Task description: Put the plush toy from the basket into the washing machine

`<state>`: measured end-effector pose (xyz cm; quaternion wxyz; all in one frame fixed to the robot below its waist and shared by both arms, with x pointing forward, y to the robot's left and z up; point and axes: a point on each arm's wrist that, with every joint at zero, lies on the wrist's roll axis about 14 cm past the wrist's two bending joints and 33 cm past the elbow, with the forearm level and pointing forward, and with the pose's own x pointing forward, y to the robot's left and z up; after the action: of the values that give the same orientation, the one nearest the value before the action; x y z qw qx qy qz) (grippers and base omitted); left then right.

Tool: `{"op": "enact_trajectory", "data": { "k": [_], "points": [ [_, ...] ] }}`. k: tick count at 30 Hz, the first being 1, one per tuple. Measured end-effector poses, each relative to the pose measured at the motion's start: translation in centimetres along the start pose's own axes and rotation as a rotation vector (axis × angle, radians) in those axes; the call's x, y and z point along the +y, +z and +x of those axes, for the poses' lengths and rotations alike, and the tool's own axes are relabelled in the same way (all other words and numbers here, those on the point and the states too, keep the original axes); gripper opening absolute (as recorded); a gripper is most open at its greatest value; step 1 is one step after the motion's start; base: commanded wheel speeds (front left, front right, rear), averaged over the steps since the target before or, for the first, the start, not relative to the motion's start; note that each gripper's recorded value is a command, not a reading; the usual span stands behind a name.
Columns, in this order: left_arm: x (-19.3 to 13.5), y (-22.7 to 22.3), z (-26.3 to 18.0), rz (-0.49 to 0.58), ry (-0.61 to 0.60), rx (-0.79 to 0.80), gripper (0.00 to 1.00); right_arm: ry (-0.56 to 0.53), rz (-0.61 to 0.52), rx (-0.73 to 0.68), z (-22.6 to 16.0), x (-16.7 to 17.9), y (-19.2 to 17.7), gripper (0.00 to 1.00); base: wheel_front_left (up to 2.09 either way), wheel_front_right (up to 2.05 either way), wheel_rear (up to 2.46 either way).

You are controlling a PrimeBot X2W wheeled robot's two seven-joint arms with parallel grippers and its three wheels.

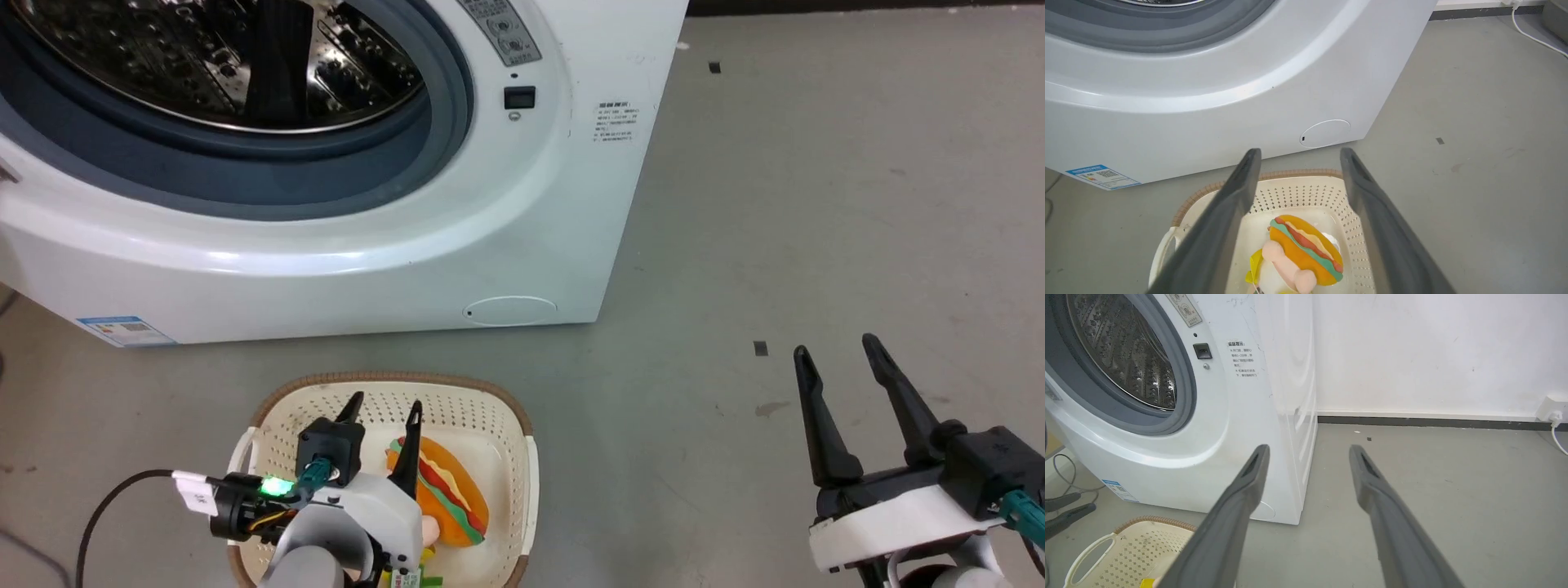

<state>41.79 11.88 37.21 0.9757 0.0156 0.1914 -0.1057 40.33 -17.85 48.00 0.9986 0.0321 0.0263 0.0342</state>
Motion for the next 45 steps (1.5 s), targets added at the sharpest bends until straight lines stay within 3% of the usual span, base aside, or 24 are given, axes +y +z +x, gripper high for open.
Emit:
{"op": "enact_trajectory", "data": {
  "k": [24, 39, 45],
  "points": [
    [-1.8, -11.5, 3.1, 0.058, -0.135, 0.386, 1.0, -0.021, 0.046, 0.041, 1.6, -0.7, -3.0, 1.0, 0.0, 0.0, 0.0],
    [-0.8, -18.1, 4.9, 0.131, -0.198, 0.631, 1.0, -0.052, 0.077, 0.09, 2.9, -1.7, -6.1, 1.0, 0.0, 0.0, 0.0],
    [-0.3, -20.4, 5.9, 0.115, -0.2, 0.716, 1.0, -0.077, 0.082, 0.105, 3.3, -2.6, -7.3, 1.0, 0.0, 0.0, 0.0]
  ]
}}
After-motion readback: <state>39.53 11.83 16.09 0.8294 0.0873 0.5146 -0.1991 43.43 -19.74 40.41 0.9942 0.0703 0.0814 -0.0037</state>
